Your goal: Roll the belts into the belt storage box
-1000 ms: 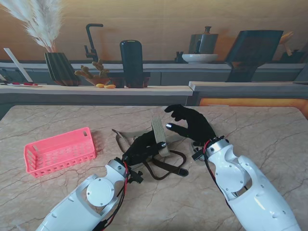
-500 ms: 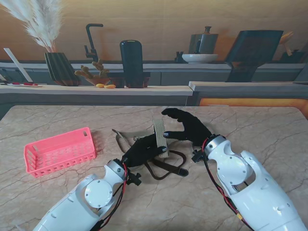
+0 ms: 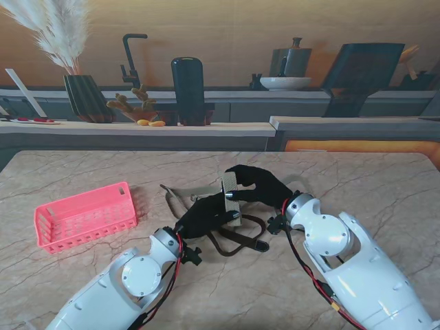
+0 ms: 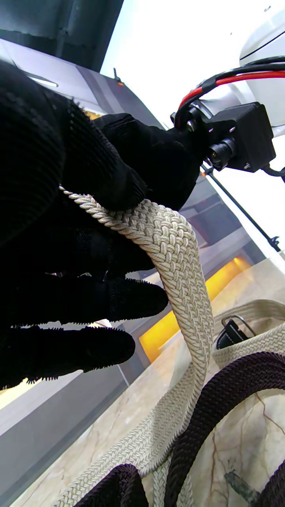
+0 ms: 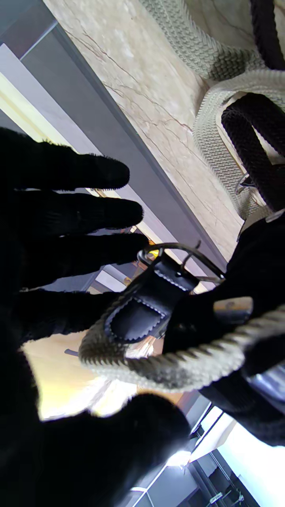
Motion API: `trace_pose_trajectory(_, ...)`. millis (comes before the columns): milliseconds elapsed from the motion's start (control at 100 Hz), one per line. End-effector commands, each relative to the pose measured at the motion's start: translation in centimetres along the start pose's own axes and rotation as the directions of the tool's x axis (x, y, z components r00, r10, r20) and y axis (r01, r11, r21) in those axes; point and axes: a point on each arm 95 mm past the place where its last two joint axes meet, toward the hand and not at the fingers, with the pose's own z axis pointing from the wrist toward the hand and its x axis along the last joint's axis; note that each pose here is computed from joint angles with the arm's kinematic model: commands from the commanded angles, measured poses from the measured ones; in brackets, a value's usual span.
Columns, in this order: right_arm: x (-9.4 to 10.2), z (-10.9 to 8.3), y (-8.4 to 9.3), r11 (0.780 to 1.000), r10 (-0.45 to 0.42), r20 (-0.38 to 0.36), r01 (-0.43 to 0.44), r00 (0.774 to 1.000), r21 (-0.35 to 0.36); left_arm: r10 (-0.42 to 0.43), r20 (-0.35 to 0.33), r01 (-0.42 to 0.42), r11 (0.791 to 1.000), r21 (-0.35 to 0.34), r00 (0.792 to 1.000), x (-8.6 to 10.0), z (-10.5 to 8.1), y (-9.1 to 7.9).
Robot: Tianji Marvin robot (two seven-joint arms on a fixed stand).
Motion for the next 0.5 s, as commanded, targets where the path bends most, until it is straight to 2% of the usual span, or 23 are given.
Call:
trace_pose_trajectory(0, 0.6, 0.1, -0.6, 1.0, -0.001, -0.022, 0.001, 1.0, 0.003, -0.009, 0.009, 0.009, 1.0, -0.001, 1.0, -0.1, 0.0, 0.2)
trace_pose_trajectory(490, 1.7, -0.5, -0.6, 0.995, 0.029, -0.061, -0.034, 0.998, -0.094, -0.005, 0.025, 0.005, 1.0, -0.008, 1.0, -0.4, 0.1, 0.3)
